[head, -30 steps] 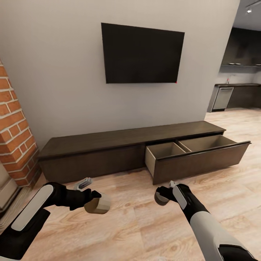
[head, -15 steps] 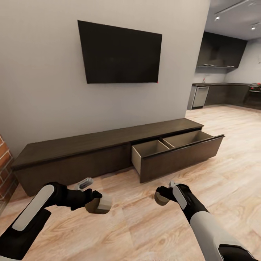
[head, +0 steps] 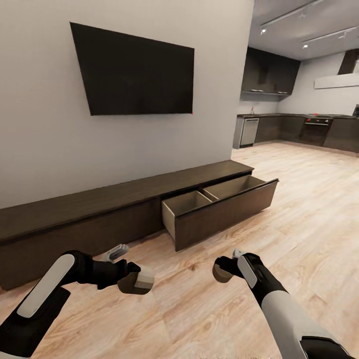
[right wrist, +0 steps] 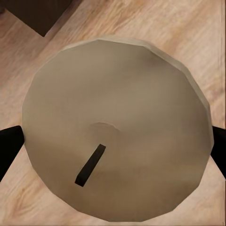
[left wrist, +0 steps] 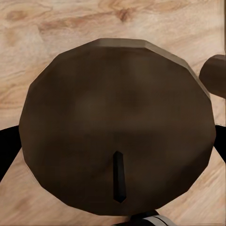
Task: Place each of the two pumpkins and all three candles from the living room inside a cabinet in the living room (use any cabinet), then make sure every cabinet is closed, and position the cauldron so it is next to a table in the living room.
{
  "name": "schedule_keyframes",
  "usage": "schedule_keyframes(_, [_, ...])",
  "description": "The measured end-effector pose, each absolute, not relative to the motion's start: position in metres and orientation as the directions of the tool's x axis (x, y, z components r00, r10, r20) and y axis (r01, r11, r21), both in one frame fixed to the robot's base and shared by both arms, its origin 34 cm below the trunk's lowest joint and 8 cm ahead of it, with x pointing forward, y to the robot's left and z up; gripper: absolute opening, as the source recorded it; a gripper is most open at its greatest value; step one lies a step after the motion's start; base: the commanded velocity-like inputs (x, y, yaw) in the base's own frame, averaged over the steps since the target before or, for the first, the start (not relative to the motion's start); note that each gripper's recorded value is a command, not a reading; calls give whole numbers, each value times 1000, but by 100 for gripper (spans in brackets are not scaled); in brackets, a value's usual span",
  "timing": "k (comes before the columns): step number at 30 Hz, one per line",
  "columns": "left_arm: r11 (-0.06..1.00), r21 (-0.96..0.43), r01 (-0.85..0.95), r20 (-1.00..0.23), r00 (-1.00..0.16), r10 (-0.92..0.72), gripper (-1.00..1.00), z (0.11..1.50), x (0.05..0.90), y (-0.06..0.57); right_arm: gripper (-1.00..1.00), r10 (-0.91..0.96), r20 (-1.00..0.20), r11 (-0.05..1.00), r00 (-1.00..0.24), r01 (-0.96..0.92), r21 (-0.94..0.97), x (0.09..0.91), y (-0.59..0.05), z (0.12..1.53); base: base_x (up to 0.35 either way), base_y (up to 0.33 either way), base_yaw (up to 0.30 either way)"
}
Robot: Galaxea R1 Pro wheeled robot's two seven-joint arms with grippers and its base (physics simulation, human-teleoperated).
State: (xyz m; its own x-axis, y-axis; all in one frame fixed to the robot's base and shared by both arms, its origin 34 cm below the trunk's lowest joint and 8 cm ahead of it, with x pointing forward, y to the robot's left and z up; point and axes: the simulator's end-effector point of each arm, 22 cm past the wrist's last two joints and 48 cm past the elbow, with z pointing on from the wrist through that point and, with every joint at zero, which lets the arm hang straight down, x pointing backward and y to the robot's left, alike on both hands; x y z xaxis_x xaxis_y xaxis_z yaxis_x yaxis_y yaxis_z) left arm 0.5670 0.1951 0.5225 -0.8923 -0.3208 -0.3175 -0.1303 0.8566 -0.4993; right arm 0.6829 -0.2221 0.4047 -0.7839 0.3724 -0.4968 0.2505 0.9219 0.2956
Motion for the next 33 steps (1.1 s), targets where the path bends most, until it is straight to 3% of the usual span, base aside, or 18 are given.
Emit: schedule_keyframes(33, [855,-502,-129,-316,-893,-321,-100,523,567,194,-100,371,-497,922,-784,249,295,683,-222,405,0,0,-282])
